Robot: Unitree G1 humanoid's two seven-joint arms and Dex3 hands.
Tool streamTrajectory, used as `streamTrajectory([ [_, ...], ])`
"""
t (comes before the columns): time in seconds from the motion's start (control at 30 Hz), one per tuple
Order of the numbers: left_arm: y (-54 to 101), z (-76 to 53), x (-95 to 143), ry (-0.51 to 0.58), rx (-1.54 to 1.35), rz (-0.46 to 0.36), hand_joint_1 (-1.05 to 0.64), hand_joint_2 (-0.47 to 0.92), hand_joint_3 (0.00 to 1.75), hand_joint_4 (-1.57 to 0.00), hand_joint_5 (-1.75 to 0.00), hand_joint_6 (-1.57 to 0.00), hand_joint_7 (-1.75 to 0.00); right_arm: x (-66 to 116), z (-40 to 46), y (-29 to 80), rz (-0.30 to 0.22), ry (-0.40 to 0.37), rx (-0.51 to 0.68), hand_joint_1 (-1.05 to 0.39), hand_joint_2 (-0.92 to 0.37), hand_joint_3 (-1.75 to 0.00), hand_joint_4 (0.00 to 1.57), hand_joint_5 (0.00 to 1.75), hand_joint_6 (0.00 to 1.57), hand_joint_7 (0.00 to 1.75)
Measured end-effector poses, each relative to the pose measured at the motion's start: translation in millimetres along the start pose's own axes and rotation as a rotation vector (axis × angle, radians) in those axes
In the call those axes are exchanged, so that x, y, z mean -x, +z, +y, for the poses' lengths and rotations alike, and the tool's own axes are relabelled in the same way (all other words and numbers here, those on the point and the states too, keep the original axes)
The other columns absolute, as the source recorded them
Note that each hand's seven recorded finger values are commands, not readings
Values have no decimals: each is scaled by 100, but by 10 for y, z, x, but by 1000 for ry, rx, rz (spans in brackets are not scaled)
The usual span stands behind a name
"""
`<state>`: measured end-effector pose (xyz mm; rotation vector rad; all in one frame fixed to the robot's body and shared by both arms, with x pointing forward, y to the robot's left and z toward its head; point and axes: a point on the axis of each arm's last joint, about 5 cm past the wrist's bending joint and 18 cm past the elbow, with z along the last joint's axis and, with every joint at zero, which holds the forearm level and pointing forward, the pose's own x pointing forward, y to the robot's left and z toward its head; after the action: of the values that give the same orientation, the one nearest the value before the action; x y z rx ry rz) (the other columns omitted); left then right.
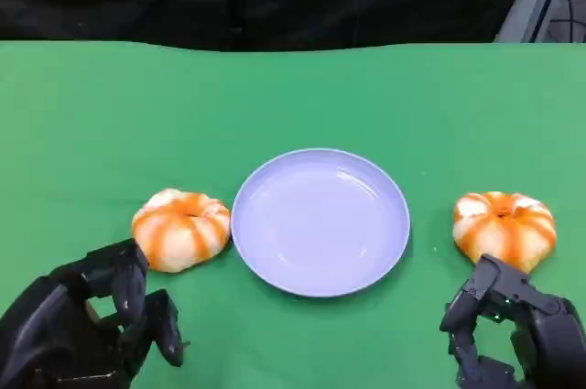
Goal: Grasp the bread from the table and place it into the plate.
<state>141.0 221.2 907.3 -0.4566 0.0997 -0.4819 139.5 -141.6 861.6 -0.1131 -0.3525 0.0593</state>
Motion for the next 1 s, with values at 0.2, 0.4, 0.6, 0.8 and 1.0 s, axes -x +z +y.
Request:
streamTrajectory([
  [0.2,0,0,0,0,0,0,28,71,168,-113,-175,-84,-175,0,0,0,0,0,0,-13,-57,-109,83,175,71,162],
  [0.4,0,0,0,0,0,0,28,71,168,-113,-175,-84,-175,0,0,0,0,0,0,-13,-57,-109,83,175,71,162],
  [0.6,0,0,0,0,-1,0,-22,65,120,-49,-152,-35,-142,0,0,0,0,0,0,-11,-57,-110,83,175,71,162],
  [0.8,26,-62,3,78,-347,-188,-57,90,44,0,-129,0,-111,1,0,0,0,0,-1,-10,-56,-112,83,175,71,161],
  [1.0,-17,-66,10,102,-451,-194,-70,92,31,0,-118,-4,-101,1,-2,0,0,0,-1,-11,-56,-113,83,175,71,161],
])
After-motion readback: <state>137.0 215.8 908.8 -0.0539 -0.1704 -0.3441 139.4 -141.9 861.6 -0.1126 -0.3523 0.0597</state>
